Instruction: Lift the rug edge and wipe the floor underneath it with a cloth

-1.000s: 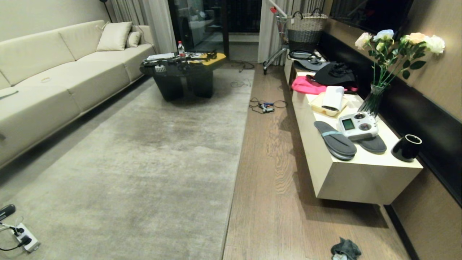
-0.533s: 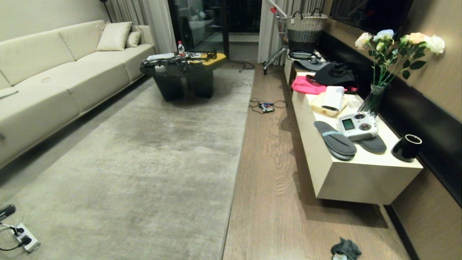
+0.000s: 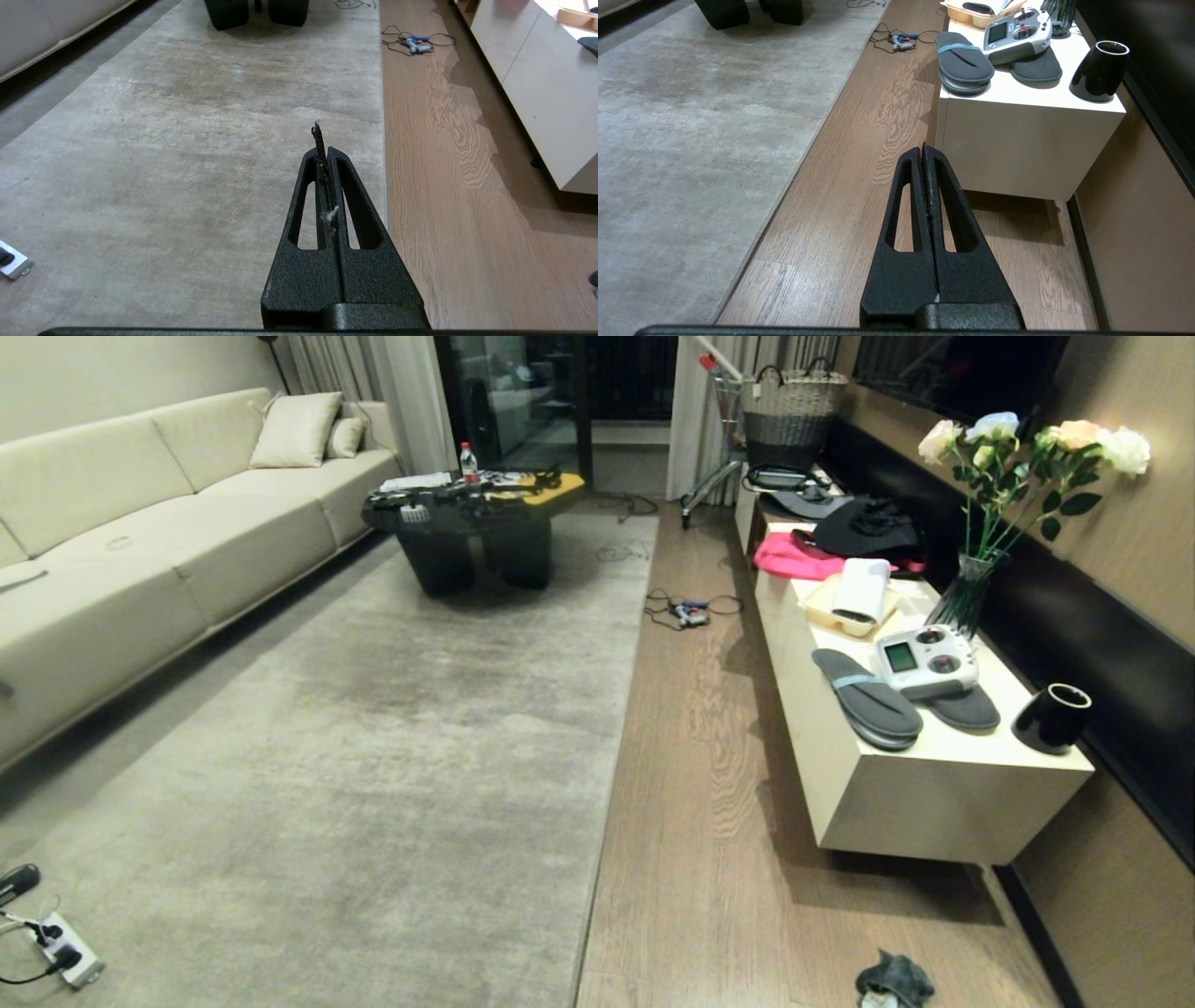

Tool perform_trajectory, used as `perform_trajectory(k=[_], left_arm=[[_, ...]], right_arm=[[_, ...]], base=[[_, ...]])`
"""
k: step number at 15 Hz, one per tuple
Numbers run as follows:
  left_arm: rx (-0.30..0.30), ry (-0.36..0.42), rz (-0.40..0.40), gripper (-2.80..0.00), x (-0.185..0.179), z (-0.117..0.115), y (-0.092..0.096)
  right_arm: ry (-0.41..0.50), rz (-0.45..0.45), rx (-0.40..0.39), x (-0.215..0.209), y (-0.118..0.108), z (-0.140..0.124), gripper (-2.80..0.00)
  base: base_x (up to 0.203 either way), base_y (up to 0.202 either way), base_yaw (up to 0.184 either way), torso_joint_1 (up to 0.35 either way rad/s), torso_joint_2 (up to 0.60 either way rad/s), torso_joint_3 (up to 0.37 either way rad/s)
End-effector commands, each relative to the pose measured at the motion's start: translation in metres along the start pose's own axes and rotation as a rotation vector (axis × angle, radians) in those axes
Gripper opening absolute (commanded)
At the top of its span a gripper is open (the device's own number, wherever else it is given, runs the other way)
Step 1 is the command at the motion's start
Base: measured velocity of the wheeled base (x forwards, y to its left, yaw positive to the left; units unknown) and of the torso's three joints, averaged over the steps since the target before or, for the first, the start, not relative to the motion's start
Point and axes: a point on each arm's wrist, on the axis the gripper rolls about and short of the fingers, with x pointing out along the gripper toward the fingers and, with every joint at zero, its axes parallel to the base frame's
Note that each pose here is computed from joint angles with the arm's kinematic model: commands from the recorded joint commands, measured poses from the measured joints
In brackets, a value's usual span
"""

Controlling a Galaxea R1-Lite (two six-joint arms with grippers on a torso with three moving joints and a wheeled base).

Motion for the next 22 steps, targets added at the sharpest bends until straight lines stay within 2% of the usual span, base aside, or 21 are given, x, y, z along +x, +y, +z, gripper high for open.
perform_trajectory(k=[1,10,22], left_arm=[[0.000,-0.001,0.000,-2.80,0.0000,0.0001,0.0000],[0.000,-0.001,0.000,-2.80,0.0000,0.0001,0.0000],[0.000,-0.001,0.000,-2.80,0.0000,0.0001,0.0000]], right_arm=[[0.001,0.001,0.000,0.0000,0.0000,-0.0001,-2.80],[-0.001,0.001,-0.005,0.0000,0.0000,0.0001,-2.80],[-0.001,0.001,-0.007,0.0000,0.0000,0.0001,-2.80]], base=[[0.000,0.000,0.000,0.000,0.00,0.000],[0.000,0.000,0.000,-0.001,-0.02,-0.022],[0.000,0.000,0.000,0.039,-0.42,-0.378]])
